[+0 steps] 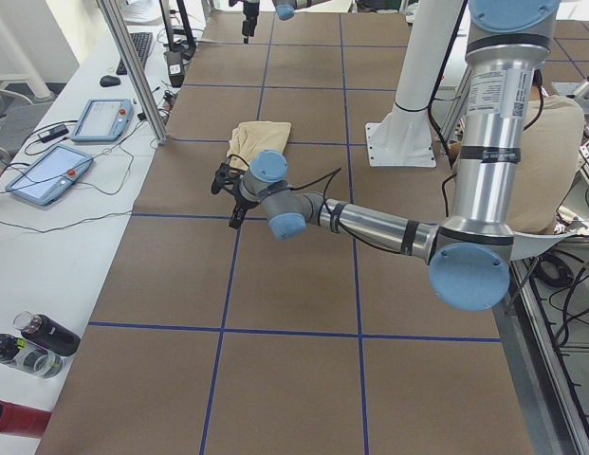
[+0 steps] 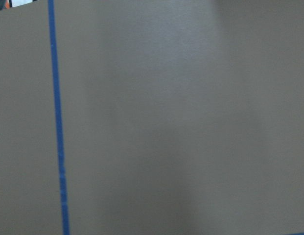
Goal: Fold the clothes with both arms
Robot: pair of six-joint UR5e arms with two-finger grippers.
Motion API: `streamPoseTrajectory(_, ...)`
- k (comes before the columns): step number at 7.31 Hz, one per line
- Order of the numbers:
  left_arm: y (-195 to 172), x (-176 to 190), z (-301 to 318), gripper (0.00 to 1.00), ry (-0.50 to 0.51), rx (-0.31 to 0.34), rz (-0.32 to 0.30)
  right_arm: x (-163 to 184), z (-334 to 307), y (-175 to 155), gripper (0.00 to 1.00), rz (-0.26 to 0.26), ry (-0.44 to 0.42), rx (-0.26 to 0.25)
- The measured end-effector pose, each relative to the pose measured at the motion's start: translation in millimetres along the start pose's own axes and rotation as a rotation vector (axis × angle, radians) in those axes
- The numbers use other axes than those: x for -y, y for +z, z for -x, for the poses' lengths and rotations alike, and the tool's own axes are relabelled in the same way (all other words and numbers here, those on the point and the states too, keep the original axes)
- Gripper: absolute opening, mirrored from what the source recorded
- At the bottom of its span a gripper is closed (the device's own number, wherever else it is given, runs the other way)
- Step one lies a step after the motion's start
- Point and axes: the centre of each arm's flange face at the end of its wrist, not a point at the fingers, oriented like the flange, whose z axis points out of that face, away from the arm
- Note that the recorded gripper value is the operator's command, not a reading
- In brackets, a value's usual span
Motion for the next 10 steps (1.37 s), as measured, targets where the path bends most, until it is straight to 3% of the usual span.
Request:
streamPoseTrajectory(2,-59.4,-3.9,98.9,1.0,0.104,0.12,0.094,-8.4,-106.6,-28.7,1.0,0.074,-0.128,-0.059)
streamPoseTrajectory(4,-113.0,-18.5,150.1,1.0,0.079,0.178,0.16,-43.0,-181.0,-58.2,1.0,0.118,-0.163,-0.042)
streamPoseTrajectory(7,-128.4,-62.0,159.3,1.0,0.004,0.134,0.209,-97.8,-198.0,-75.5,1.0,0.118,-0.186,-0.042)
streamPoseTrajectory(10,-126.3,-54.8,157.7,1.0,0.005,0.135,0.207,-114.7,-181.6,-78.8,1.0,0.158,-0.183,-0.048)
